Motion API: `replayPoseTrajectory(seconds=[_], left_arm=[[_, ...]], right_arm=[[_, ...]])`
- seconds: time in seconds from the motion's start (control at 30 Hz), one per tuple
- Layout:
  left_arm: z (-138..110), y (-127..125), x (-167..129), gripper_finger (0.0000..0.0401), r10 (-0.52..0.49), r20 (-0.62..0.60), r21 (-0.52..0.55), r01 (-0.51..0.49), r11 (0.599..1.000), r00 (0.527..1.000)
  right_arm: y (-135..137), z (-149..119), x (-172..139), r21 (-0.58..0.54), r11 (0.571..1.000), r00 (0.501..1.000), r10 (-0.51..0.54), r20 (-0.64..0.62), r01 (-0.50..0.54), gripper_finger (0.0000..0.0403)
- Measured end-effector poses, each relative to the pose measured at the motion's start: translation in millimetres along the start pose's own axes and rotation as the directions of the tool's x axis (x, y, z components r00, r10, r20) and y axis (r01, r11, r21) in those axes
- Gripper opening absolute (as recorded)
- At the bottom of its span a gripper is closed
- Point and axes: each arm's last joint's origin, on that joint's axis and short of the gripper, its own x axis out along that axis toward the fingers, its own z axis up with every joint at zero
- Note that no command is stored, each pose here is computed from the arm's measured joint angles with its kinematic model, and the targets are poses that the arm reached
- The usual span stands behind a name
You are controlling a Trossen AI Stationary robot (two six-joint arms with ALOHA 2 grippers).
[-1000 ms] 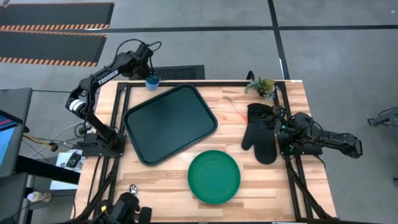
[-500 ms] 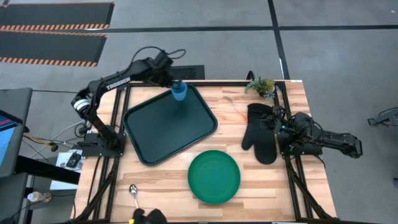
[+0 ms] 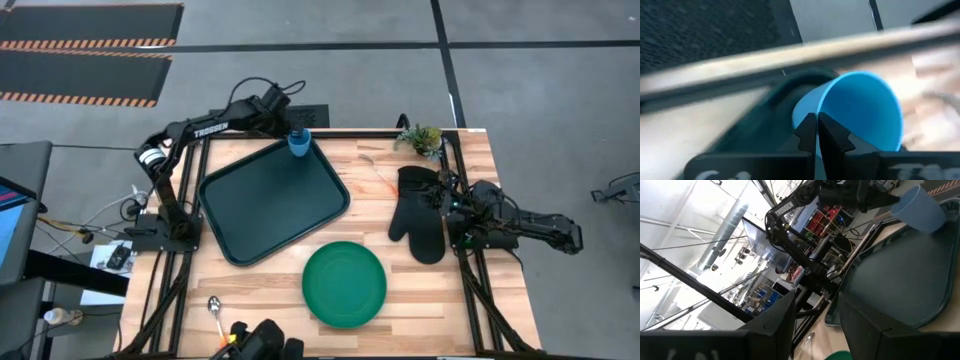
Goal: Pick and place plate/cup/fork/spoon on tray
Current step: Put the blue cup on the black serving tray
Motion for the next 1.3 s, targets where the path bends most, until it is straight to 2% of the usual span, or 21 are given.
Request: replayPoseTrajectory(seconds=[0.3,0.5,0.77,1.1,1.3], left_arm=[[4.7,8.2,3.3,0.0000,0.004,-0.008,-0.040,-0.005,0.999,1.000],[-0.5,7.7,13.4,0.0000,-0.020,-0.075,-0.044,0.017,0.999,0.997],[-1.7,5.9,16.3,0.0000,0.016,-0.048,-0.034,-0.018,0.999,0.999],[-2.3,2.2,13.8,0.0000,0.001,-0.064,-0.022,-0.002,1.000,0.998],[10.5,-7.7,-1.1,0.0000,0.024,-0.016,0.011,-0.023,1.000,1.000]], right_arm=[[-0.1,0.0,0.0,0.000,1.000,1.000,-0.001,0.000,0.001,0.0175],[-0.4,-0.3,0.0,0.001,1.000,1.000,-0.004,-0.003,0.004,0.0175],[-0.4,-0.3,0.0,0.002,1.000,1.000,-0.004,-0.003,0.004,0.0175],[-0.4,-0.3,0.0,0.001,1.000,1.000,-0.004,-0.003,0.004,0.0175],[-0.6,-0.4,0.0,0.001,1.000,1.000,-0.006,-0.005,0.006,0.0175]])
